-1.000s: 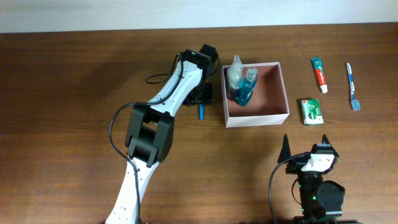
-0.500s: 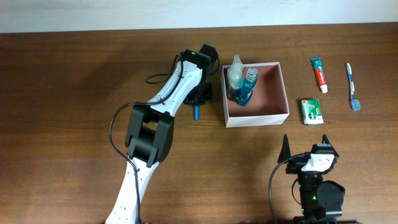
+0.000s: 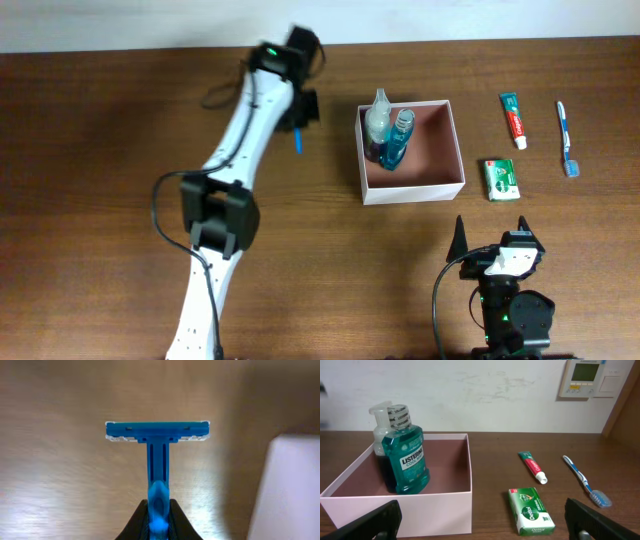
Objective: Pack container
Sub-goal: 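Lift the razor and carry it over the pink box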
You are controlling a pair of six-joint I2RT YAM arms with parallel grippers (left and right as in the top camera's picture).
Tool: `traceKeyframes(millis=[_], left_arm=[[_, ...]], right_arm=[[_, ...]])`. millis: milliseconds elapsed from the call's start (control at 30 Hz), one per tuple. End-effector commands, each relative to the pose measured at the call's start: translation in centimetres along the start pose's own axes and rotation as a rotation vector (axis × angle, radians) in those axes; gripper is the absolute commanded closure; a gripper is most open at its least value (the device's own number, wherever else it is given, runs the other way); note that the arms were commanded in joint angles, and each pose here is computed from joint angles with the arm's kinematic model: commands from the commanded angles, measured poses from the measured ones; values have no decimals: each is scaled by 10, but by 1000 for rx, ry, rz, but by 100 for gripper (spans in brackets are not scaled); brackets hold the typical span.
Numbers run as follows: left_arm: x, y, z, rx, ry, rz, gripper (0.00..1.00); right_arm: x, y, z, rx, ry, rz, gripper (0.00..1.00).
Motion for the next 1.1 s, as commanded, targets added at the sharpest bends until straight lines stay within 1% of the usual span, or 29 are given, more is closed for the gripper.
traceKeyframes(millis=[0,100,167,267,333,433,500,733,900,1067], left_arm=[[55,4,-28,-1,-155,80,93],[105,-7,-38,-42,-291,184,94],[136,-21,-38,-92,-373,266,93],[169,-41,-29,-137,-433,344,93],[180,-55,-20,-167,-444,371,93],[184,-82,-2,-222,-434,403,93],[185,-101,12,-286,-428,418,93],[195,-172,67,-700,-499,459,93],[197,-194,92,-779,-489,482,93],[187,-201,101,-821,-459,472,92]], right_arm=[[0,-1,2,0,4,12,1],[0,-1,2,0,5,12,1],[0,-1,2,0,5,12,1],[0,-1,2,0,4,11,1],[0,-1,2,0,5,12,1],[0,-1,2,0,5,12,1],[0,-1,2,0,5,12,1],[0,-1,2,0,4,11,1],[0,-1,2,0,5,12,1],[0,-1,2,0,4,12,1]])
Point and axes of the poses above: each gripper's point midway between its finger pads, its own x axis back along the fingers, its own y axis along the line the jaws close on, z = x × y, the point moved 5 cm from there along x, back along the fingers, and after that the axes turned 2 degrees about x, right-handed, at the moved point
